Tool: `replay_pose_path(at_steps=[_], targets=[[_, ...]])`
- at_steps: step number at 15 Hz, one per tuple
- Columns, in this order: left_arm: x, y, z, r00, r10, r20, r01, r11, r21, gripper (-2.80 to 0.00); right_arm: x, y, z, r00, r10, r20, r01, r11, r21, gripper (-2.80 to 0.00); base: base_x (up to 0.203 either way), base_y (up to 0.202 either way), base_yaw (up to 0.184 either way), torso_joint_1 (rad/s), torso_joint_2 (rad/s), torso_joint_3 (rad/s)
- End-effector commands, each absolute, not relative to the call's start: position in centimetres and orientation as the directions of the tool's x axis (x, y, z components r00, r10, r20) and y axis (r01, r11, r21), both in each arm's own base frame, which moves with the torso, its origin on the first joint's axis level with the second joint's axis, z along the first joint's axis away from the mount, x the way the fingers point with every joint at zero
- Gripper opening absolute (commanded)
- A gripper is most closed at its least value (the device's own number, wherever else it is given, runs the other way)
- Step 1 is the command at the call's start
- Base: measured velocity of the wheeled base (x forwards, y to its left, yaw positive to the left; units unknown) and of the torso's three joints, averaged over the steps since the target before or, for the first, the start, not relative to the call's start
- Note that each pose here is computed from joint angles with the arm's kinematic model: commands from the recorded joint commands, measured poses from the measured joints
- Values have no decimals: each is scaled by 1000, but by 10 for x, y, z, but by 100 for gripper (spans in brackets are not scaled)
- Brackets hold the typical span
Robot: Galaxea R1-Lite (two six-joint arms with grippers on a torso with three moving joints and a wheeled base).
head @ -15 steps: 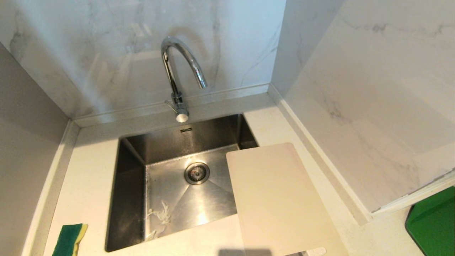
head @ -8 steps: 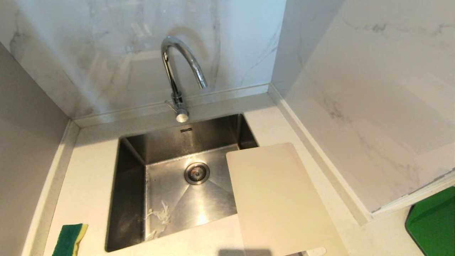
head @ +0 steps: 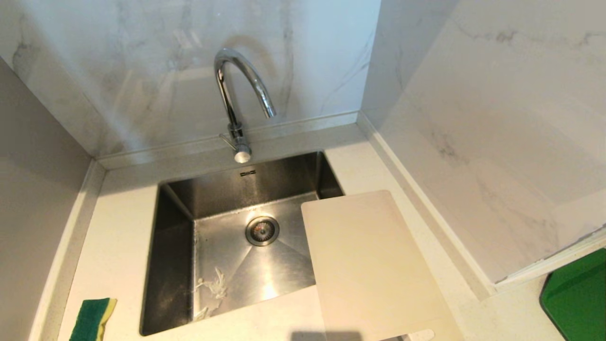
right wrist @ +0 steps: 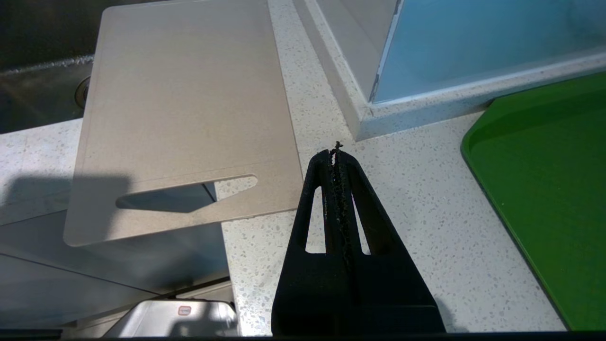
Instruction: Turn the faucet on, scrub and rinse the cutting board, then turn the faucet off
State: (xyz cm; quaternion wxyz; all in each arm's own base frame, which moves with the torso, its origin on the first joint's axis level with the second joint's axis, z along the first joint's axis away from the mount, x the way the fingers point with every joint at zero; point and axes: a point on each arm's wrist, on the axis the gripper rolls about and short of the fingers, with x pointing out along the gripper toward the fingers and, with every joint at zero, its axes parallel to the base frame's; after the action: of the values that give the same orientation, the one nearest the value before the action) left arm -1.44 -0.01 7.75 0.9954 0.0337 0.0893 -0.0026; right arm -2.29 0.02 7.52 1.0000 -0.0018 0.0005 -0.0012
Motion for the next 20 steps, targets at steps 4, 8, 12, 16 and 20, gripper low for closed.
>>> replay_pose_path(at_steps=[4, 8, 12, 16, 20], targets=[[-23, 0, 75, 1000, -6, -2, 7, 997, 71, -280, -23, 0, 75, 1000, -2, -2, 2, 1000, -2, -280, 0, 0, 0, 0, 0, 0], [-23, 0, 76, 1000, 5, 3, -5, 1000, -5, -280, -23, 0, 75, 1000, -2, 0, 2, 1000, -2, -280, 0, 0, 0, 0, 0, 0], [-23, 0, 76, 1000, 5, 3, -5, 1000, -3, -280, -23, 0, 75, 1000, -2, 0, 2, 1000, -2, -280, 0, 0, 0, 0, 0, 0], [-23, 0, 76, 1000, 5, 3, -5, 1000, -3, -280, -23, 0, 75, 1000, -3, -2, 3, 1000, -2, -280, 0, 0, 0, 0, 0, 0], [-23, 0, 76, 1000, 5, 3, -5, 1000, -3, -280, -23, 0, 75, 1000, -2, -2, 2, 1000, -2, -280, 0, 0, 0, 0, 0, 0]])
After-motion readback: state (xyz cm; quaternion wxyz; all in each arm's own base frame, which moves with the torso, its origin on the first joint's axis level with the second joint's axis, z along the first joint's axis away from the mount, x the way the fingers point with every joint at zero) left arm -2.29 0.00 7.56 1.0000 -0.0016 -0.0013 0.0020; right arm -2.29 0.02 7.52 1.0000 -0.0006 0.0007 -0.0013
